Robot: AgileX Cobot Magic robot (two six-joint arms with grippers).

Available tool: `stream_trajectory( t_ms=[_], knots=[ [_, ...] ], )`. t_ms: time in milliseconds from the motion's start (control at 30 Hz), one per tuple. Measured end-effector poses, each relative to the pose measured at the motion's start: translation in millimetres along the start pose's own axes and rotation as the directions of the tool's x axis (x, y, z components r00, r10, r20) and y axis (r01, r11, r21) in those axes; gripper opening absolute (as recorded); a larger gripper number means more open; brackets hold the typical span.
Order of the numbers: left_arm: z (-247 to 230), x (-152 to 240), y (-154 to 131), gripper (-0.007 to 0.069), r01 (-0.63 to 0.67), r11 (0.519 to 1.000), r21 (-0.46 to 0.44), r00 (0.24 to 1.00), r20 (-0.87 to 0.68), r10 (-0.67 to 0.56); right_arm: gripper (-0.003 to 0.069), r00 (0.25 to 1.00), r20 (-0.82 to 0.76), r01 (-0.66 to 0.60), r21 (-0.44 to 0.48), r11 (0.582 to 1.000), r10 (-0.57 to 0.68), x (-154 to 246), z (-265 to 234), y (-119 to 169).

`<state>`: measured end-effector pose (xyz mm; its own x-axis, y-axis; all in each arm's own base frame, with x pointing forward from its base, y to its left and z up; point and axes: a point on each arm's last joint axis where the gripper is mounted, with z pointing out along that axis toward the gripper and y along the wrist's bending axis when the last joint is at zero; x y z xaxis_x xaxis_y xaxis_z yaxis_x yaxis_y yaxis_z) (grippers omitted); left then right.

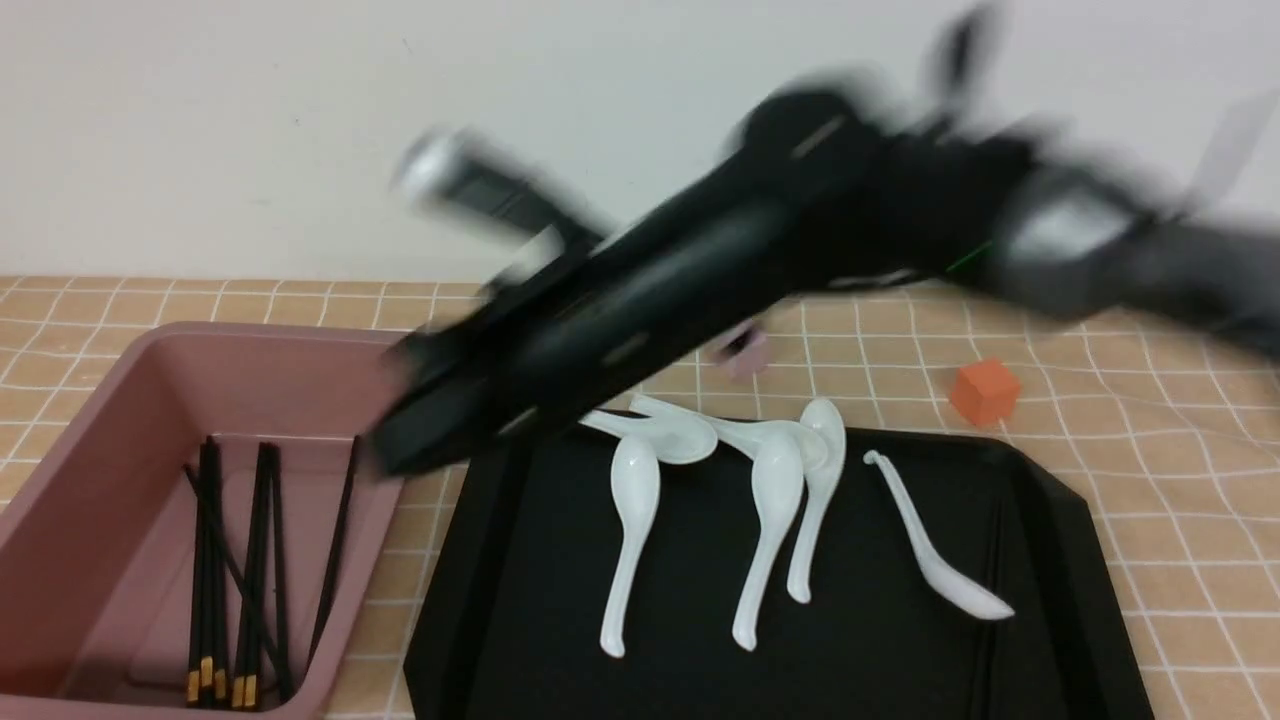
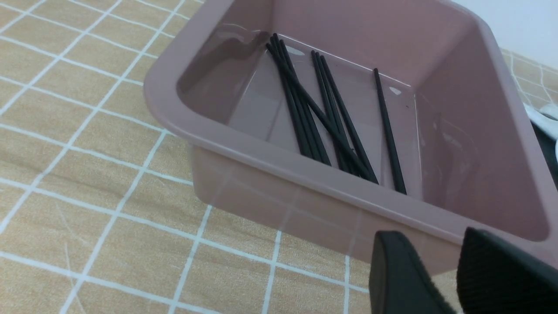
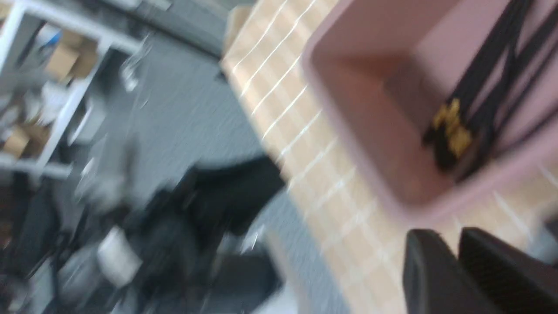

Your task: On brown tablecloth take chopsticks from black tray and put them in box.

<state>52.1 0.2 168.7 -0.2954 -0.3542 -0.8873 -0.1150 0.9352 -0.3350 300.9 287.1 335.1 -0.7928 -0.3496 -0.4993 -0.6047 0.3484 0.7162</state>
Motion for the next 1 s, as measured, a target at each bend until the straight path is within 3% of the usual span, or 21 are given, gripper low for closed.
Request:
stream_trajectory(
  t_ms=[100, 200, 267, 300, 333, 467, 500, 567, 667, 833, 1000],
  knots=[
    [0, 0, 0, 0.0231, 0.0, 1.0, 0.0, 1.0, 0.0, 0.0, 0.0019, 0.998, 0.038, 0.04, 0.03, 0.999, -0.041, -1, -63, 14],
    [0, 0, 0, 0.0231, 0.0, 1.0, 0.0, 1.0, 0.0, 0.0, -0.001, 0.994, 0.083, 0.06, 0.109, 0.992, -0.069, 4, -100, 26],
    [0, 0, 0, 0.0233, 0.0, 1.0, 0.0, 1.0, 0.0, 0.0, -0.0015, 0.988, 0.098, 0.092, 0.261, 0.961, -0.121, 19, -138, 46],
    [0, 0, 0, 0.0233, 0.0, 1.0, 0.0, 1.0, 0.0, 0.0, -0.0015, 0.986, 0.097, 0.103, 0.289, 0.952, -0.136, 22, -143, 50],
    [0, 0, 0, 0.0236, 0.0, 1.0, 0.0, 1.0, 0.0, 0.0, -0.0015, 0.983, 0.096, 0.109, 0.393, 0.913, -0.158, 36, -161, 62],
    [0, 0, 0, 0.0238, 0.0, 1.0, 0.0, 1.0, 0.0, 0.0, -0.0015, 0.974, 0.103, 0.106, 0.579, 0.808, -0.201, 79, -197, 89],
    [0, 0, 0, 0.0238, 0.0, 1.0, 0.0, 1.0, 0.0, 0.0, -0.0015, 0.976, 0.104, 0.098, 0.586, 0.805, -0.194, 82, -198, 88],
    [0, 0, 0, 0.0238, 0.0, 1.0, 0.0, 1.0, 0.0, 0.0, -0.0015, 0.97, 0.117, 0.085, 0.663, 0.743, -0.215, 116, -215, 100],
    [0, 0, 0, 0.0238, 0.0, 1.0, 0.0, 1.0, 0.0, 0.0, -0.0013, 0.955, 0.153, 0.07, 0.718, 0.693, -0.255, 162, -225, 105],
    [0, 0, 0, 0.0238, 0.0, 1.0, 0.0, 1.0, 0.0, 0.0, -0.001, 0.85, 0.317, 0.041, 0.756, 0.653, -0.42, 226, -217, 86],
    [0, 0, 0, 0.0238, 0.0, 1.0, 0.0, 1.0, 0.0, 0.0, -0.0007, 0.765, 0.424, -0.002, 0.755, 0.656, -0.485, 265, -193, 46]
  ],
)
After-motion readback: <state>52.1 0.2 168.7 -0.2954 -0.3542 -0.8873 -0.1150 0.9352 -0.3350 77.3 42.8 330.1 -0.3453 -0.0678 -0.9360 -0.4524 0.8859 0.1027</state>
